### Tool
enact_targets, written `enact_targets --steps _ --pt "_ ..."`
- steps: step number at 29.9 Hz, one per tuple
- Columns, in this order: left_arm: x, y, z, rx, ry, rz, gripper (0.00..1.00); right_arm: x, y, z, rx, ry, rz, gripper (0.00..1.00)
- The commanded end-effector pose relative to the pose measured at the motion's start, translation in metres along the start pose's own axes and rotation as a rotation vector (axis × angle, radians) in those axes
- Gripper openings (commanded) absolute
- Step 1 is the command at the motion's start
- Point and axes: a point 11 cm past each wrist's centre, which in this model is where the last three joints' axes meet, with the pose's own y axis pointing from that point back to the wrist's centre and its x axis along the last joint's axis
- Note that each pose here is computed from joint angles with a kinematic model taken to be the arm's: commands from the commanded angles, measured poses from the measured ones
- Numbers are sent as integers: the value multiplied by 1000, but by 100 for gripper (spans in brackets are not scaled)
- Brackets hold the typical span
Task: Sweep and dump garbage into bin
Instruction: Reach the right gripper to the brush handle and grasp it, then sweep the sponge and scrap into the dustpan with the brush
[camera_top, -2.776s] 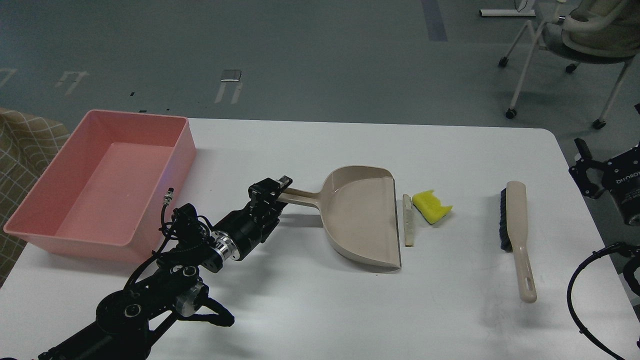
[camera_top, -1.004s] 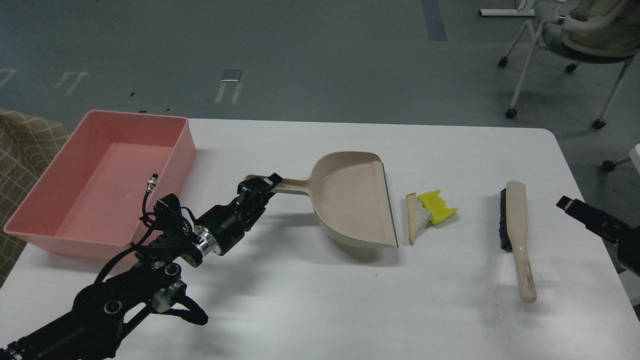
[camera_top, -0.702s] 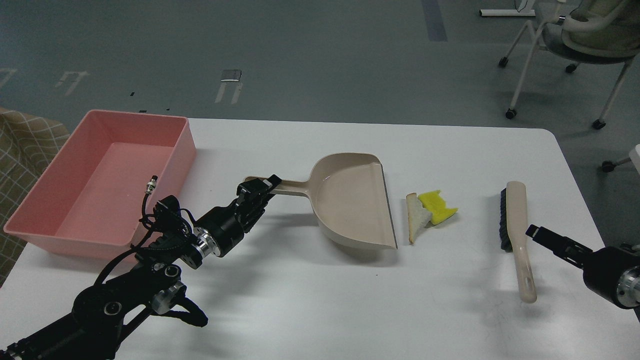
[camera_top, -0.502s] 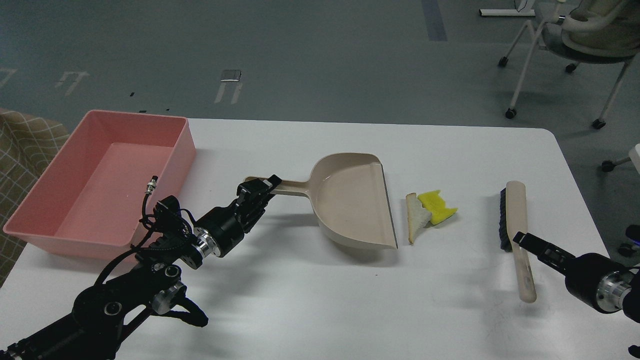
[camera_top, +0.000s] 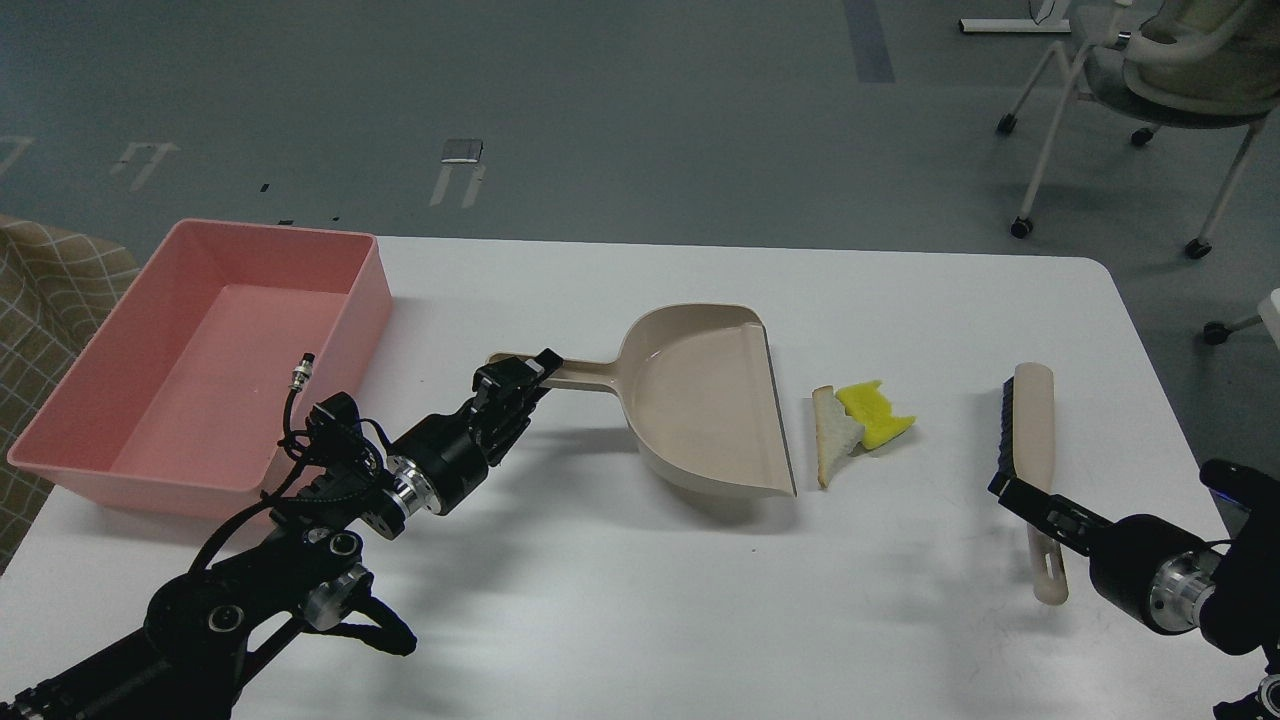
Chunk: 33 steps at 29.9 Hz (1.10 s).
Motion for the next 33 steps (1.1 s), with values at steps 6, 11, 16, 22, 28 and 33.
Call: enact_targets --steps 6,11,16,22,28,33 --pt "1 1 0 -2 -2 3 5 -4 5 3 -18 41 -5 11" --pt "2 1 0 -3 0 5 5 -11 7 8 -31 40 -21 7" --pt "2 1 0 -3 0 5 5 -15 4 4 -20 48 -36 9" --pt "3 0 1 -7 2 11 5 -13 4 1 -9 48 -30 1" --pt "1 0 1 -7 7 5 5 -9 5 -2 4 41 -12 4" --pt "-2 1 -3 5 5 3 5 -11 3 -3 9 32 -20 6"
